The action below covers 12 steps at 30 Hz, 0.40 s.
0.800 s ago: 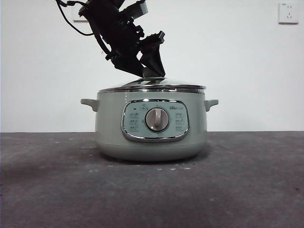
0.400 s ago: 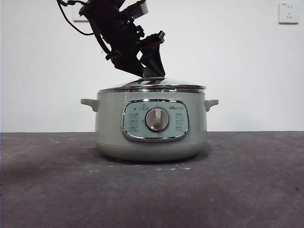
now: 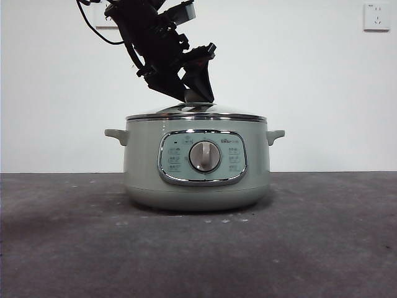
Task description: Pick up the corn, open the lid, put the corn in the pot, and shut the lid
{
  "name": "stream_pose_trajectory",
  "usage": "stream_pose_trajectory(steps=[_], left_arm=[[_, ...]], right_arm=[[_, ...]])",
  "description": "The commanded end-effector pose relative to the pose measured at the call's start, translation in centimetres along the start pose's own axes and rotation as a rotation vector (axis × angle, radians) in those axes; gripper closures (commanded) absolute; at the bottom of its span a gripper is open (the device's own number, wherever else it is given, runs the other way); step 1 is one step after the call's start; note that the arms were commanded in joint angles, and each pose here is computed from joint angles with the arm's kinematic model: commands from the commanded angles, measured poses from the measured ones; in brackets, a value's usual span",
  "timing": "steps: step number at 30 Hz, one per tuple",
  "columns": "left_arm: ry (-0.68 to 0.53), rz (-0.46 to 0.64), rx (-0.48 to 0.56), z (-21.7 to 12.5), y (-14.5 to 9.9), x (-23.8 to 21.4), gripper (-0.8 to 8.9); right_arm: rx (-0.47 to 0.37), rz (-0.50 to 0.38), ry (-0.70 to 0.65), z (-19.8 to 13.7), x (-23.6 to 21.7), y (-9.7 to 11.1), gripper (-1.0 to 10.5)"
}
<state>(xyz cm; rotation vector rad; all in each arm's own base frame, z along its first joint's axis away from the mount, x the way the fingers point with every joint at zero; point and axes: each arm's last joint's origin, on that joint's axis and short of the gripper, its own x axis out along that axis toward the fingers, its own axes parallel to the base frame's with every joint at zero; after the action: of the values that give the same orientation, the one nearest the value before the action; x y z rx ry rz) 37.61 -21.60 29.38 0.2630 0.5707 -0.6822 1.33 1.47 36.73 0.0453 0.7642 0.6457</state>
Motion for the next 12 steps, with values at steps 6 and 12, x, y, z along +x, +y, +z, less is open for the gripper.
stream_pose_trajectory(steps=[6,12], left_arm=[[0.028,0.004,0.023,-0.57,0.22,0.63,5.66],[0.021,0.006,0.019,-0.19,0.27,0.41,3.76]], right_arm=[[0.011,-0.016,0.026,-0.38,0.1,-0.13,4.1],[0.011,-0.021,0.025,-0.38,0.1,-0.14,4.1]])
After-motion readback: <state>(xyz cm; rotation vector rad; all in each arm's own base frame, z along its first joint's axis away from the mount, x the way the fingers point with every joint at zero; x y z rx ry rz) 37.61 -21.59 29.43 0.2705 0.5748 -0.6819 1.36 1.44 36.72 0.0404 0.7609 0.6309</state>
